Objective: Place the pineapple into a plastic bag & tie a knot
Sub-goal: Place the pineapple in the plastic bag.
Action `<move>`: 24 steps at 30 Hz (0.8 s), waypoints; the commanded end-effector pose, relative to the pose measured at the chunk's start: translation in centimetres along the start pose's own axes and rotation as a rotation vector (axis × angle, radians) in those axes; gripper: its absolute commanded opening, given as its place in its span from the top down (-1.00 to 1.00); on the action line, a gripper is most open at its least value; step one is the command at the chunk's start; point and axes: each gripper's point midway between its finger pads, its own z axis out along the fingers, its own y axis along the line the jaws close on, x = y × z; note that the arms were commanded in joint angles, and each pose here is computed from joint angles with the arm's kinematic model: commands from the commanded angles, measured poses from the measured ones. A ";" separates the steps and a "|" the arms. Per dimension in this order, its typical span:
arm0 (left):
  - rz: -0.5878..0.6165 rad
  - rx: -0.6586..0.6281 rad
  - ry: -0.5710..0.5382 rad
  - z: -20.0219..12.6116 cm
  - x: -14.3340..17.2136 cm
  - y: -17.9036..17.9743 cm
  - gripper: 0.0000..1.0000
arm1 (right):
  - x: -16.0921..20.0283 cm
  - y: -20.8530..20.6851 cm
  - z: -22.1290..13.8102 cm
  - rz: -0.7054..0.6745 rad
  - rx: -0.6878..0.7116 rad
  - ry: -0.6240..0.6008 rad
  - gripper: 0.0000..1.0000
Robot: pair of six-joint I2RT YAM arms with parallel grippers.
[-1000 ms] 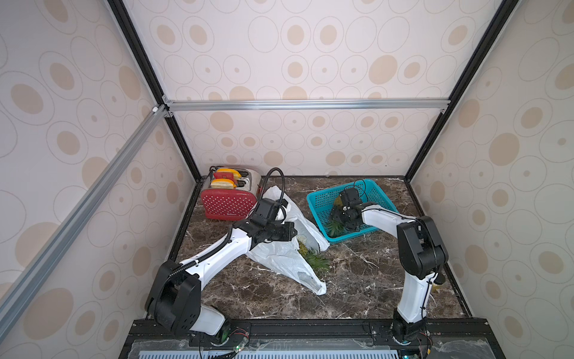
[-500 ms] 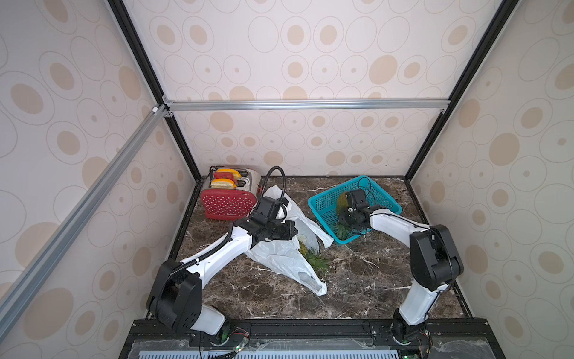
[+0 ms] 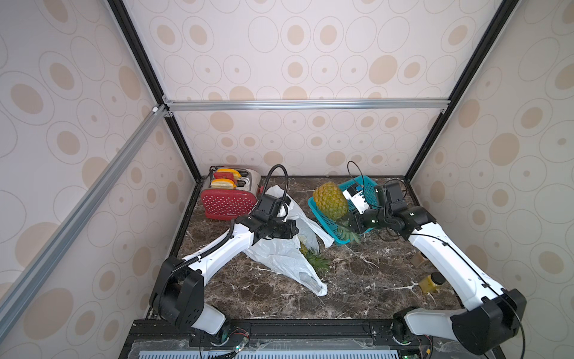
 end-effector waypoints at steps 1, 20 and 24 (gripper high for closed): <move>0.053 0.034 0.002 -0.5 -0.9 -1.0 1.00 | 1.4 5.3 -1.4 -0.113 -0.249 0.024 1.00; 0.165 0.096 -0.006 -2.6 -1.4 -3.2 1.00 | 9.8 -2.7 5.9 -0.013 0.016 0.366 1.00; 0.183 0.154 0.003 -2.8 -1.3 -4.2 1.00 | 9.1 -2.3 6.3 -0.087 0.028 0.345 1.00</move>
